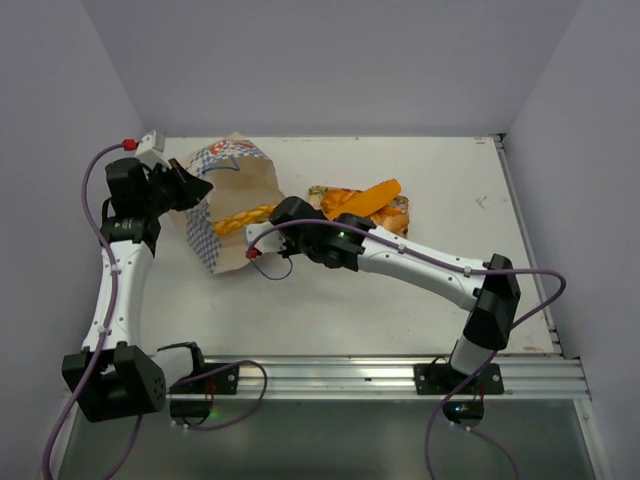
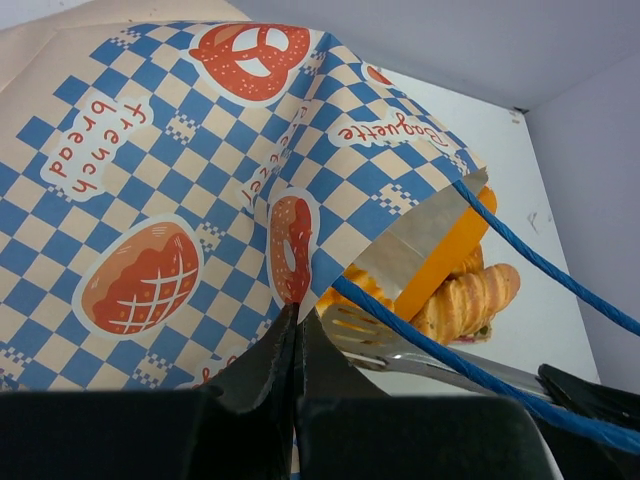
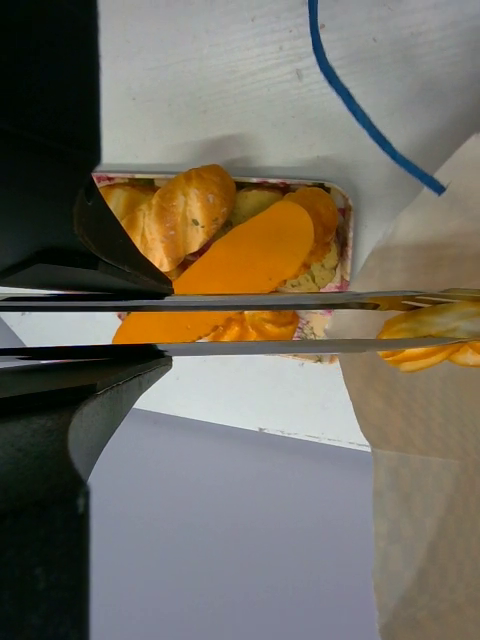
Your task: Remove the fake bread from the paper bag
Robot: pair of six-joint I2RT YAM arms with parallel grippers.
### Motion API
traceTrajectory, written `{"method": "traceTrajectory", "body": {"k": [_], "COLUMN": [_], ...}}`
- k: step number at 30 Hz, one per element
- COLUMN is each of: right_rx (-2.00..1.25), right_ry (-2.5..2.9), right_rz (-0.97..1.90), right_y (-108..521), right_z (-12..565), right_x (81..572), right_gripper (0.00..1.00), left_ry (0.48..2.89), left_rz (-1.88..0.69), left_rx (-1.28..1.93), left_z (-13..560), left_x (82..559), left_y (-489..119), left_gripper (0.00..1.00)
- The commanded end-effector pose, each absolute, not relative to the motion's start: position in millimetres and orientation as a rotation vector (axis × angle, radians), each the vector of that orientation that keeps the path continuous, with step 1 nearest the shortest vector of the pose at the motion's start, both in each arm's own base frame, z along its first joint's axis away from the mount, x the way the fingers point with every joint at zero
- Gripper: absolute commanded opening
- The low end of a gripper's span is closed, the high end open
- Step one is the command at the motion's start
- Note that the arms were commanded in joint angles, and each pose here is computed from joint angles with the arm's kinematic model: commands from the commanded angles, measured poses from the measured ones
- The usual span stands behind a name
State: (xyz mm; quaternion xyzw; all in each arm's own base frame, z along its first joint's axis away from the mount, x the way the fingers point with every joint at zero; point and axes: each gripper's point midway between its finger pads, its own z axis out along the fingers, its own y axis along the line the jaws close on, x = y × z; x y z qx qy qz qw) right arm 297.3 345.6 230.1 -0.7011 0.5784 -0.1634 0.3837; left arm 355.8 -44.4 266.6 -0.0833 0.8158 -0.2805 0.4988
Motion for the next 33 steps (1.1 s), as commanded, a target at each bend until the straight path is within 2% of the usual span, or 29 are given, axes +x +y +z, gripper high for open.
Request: {"method": "traceTrajectory", "body": {"k": [1,19,33], "right_rx": [-1.722,-1.665,-1.551], "right_ry": [1.45,1.368,1.397], "right_rz": [-0.359,-0.384,-0.316], "right_y": [340,303,218], "right_z": [259,303,333], "right_x": [288,273,264], "right_gripper": [0.0,0.0,0.0], "left_ry": [1.876,1.892,1.88], "left_rz": [-0.647,-0.6,-0.552], "left_rx": [-0.215,-0.24,-0.292], "left_z": [299,293,297], "left_x": [371,380,384], "left_y": [-36,-28,-18], "left_gripper": [0.0,0.0,0.0]}}
